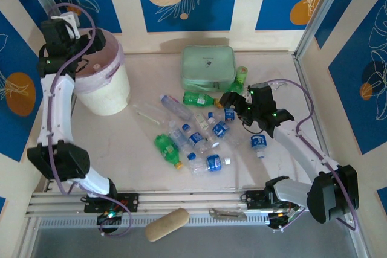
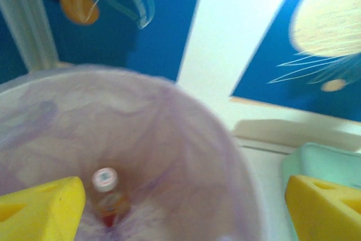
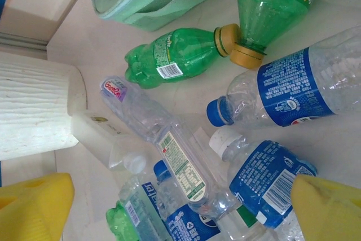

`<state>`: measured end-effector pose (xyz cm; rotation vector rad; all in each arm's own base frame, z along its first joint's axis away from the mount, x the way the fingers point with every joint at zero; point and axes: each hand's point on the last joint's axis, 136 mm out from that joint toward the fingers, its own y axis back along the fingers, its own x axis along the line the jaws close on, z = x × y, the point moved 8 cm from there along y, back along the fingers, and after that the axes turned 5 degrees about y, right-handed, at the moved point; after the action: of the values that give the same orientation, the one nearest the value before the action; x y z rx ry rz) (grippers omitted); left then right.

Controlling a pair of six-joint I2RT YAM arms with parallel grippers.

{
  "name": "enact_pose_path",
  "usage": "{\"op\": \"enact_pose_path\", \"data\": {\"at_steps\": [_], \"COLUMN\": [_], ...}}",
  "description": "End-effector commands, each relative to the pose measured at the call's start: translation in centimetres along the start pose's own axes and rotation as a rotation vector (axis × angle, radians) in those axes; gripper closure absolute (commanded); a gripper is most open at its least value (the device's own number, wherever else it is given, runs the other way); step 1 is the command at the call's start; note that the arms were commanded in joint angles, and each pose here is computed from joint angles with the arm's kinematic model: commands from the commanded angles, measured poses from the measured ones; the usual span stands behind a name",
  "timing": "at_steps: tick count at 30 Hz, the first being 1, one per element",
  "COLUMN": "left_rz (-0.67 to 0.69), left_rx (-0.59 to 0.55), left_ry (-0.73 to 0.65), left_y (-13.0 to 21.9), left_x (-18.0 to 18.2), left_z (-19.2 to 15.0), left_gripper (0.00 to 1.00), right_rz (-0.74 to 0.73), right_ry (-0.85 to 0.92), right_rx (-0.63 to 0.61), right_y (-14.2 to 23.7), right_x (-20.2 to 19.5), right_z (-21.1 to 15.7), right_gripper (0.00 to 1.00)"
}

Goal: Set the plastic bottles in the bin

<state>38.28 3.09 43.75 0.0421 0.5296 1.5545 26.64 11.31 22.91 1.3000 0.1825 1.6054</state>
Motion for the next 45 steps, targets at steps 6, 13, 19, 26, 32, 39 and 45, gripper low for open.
{"op": "enact_pose_path", "data": {"at_steps": [6, 13, 19, 26, 32, 39, 45], "left_rz": [-0.309, -0.535, -0.691, -0.671, -0.615, -0.556, -0.532], "left_rx": [0.0, 0.125, 0.252, 0.394, 0.467, 0.429, 0.414], "left_ry": [-0.046, 0.077, 0.145, 0.094, 0.089, 0.088, 0.067], "left_y": [6.2, 6.3, 5.1, 2.8, 0.9, 0.2, -0.2], "left_x": [-8.7, -12.2, -15.7, -17.7, -17.4, -16.7, -16.9], "left_z": [-5.2, -12.7, -20.1, -27.7, -30.6, -31.1, -30.6], "left_gripper": [0.01, 0.01, 0.01, 0.01, 0.01, 0.01, 0.01], "right_rz": [-0.174, -0.433, -0.532, -0.51, -0.52, -0.611, -0.66], "right_ry": [0.089, 0.133, 0.131, 0.121, 0.159, 0.171, 0.189], "right_rx": [0.022, 0.018, 0.086, 0.136, 0.234, 0.316, 0.375], "right_y": [2.0, 4.5, 4.0, 1.9, -0.3, -1.9, -4.0], "right_x": [-1.5, -5.4, -7.8, -9.2, -9.7, -11.6, -12.4], "right_z": [0.8, 1.4, 1.1, 1.1, 1.5, 0.9, 0.6], "right_gripper": [0.01, 0.01, 0.01, 0.03, 0.15, 0.19, 0.22]}}
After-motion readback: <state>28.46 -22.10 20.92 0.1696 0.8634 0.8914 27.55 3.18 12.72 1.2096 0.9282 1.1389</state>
